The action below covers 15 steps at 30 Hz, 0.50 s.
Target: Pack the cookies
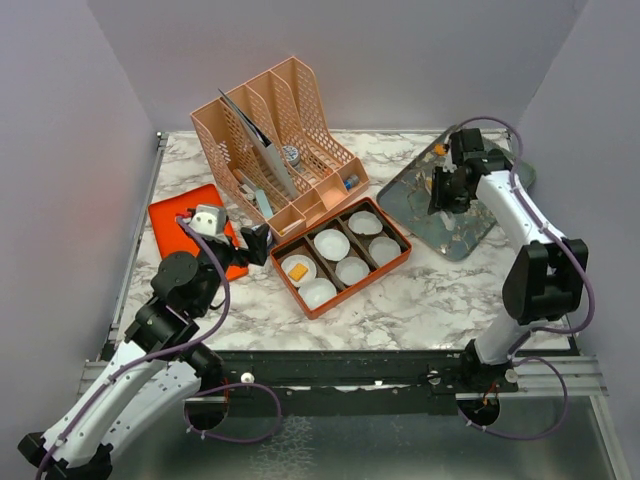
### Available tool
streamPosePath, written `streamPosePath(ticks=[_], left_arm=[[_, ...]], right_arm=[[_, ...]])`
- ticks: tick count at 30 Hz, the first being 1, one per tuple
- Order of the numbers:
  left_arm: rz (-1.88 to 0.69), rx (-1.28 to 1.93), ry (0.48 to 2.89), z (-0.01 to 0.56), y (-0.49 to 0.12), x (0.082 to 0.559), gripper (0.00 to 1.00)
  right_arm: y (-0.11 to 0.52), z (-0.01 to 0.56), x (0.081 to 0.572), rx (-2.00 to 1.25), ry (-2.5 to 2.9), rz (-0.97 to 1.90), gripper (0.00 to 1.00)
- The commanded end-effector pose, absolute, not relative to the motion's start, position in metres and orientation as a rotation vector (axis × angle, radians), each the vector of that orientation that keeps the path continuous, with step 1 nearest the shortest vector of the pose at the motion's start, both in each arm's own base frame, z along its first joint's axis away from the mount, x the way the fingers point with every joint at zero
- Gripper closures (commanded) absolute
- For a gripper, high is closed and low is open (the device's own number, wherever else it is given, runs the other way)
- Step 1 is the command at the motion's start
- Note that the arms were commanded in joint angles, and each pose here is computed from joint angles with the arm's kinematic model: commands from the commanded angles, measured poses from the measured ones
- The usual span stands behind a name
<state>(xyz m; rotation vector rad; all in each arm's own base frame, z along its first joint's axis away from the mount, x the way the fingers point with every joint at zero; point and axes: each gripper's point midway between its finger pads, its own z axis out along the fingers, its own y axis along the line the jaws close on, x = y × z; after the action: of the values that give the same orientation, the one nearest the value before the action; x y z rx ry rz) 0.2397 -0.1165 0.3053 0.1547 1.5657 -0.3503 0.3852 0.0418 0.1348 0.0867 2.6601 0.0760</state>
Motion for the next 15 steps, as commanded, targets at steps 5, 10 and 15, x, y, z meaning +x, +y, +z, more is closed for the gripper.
streamPosePath(ticks=[5,10,15], left_arm=[[-0.314,0.135,1.580,0.299,-0.113,0.249,0.01],[-0.300,0.127,1.591,0.297,-0.110,0.252,0.01],[-0.283,0.113,1.605,0.294,-0.106,0.257,0.01]], right_arm=[[0.099,0.172,0.359,-0.108,2.552,0.188,0.95],[0.132,0.185,0.332,-0.258,2.516,0.234,0.95],[0.166,0.195,0.300,-0.420,2.485,0.296,0.95]])
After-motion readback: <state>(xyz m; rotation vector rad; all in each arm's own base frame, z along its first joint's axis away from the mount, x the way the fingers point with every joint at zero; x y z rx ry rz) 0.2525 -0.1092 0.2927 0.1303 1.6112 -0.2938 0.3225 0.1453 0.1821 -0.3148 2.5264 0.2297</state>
